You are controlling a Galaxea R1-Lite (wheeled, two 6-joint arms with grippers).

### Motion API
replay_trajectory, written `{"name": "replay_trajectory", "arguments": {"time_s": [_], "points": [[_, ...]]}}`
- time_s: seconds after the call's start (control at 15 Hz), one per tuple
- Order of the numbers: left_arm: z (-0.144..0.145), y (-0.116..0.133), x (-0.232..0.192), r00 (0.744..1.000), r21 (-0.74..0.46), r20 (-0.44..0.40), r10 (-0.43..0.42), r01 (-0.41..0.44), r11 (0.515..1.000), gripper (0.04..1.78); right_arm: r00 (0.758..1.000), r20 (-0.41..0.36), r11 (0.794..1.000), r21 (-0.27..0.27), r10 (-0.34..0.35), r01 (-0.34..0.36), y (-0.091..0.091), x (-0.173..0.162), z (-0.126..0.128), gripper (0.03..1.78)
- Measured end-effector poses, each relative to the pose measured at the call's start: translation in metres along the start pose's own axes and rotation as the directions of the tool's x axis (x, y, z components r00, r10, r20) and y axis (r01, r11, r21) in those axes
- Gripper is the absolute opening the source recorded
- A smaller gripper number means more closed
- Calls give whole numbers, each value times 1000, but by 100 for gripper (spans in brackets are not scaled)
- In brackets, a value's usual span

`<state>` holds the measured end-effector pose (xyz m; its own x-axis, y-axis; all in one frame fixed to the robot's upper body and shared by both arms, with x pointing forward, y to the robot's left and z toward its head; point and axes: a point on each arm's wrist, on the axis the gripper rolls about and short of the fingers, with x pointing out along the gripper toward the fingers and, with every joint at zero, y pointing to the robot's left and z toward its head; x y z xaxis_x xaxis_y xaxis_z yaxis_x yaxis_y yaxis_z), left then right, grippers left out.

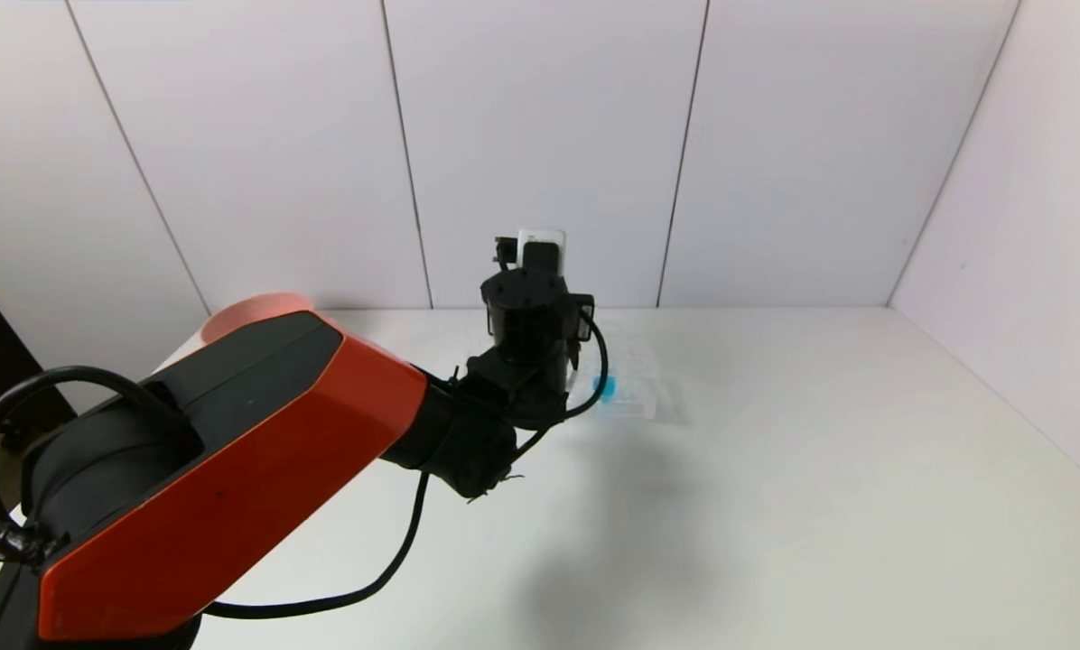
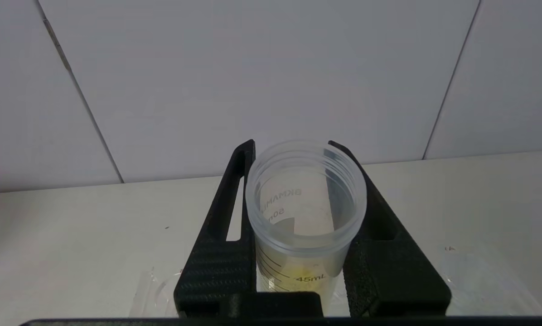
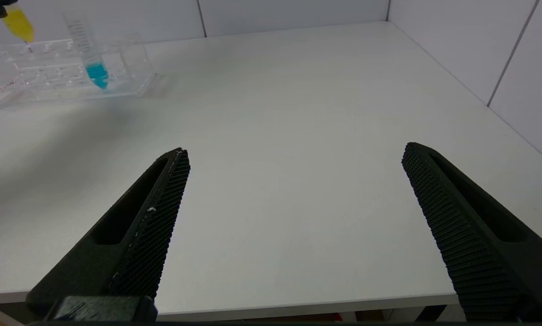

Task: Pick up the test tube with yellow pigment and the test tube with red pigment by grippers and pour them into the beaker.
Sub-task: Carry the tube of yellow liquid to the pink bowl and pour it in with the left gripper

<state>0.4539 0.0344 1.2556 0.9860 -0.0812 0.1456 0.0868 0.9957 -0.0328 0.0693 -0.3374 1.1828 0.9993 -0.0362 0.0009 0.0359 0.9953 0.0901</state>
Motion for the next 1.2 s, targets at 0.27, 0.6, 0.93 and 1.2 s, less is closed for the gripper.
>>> {"name": "replay_trajectory", "arguments": {"time_s": [0.27,0.6,0.93,1.2], "points": [[4,1,-1,1000,-4,5,0,0,1000,53,1000,0,1000,0,0,0,0,0,0,171],[19,26,-19,995,38,-56,-84,87,996,53,1000,0,1000,0,0,0,0,0,0,171],[44,101,-60,955,64,-159,-249,262,963,53,1000,0,1000,0,0,0,0,0,0,171],[63,189,-90,937,53,-215,-274,292,955,53,1000,0,1000,0,0,0,0,0,0,171]]}}
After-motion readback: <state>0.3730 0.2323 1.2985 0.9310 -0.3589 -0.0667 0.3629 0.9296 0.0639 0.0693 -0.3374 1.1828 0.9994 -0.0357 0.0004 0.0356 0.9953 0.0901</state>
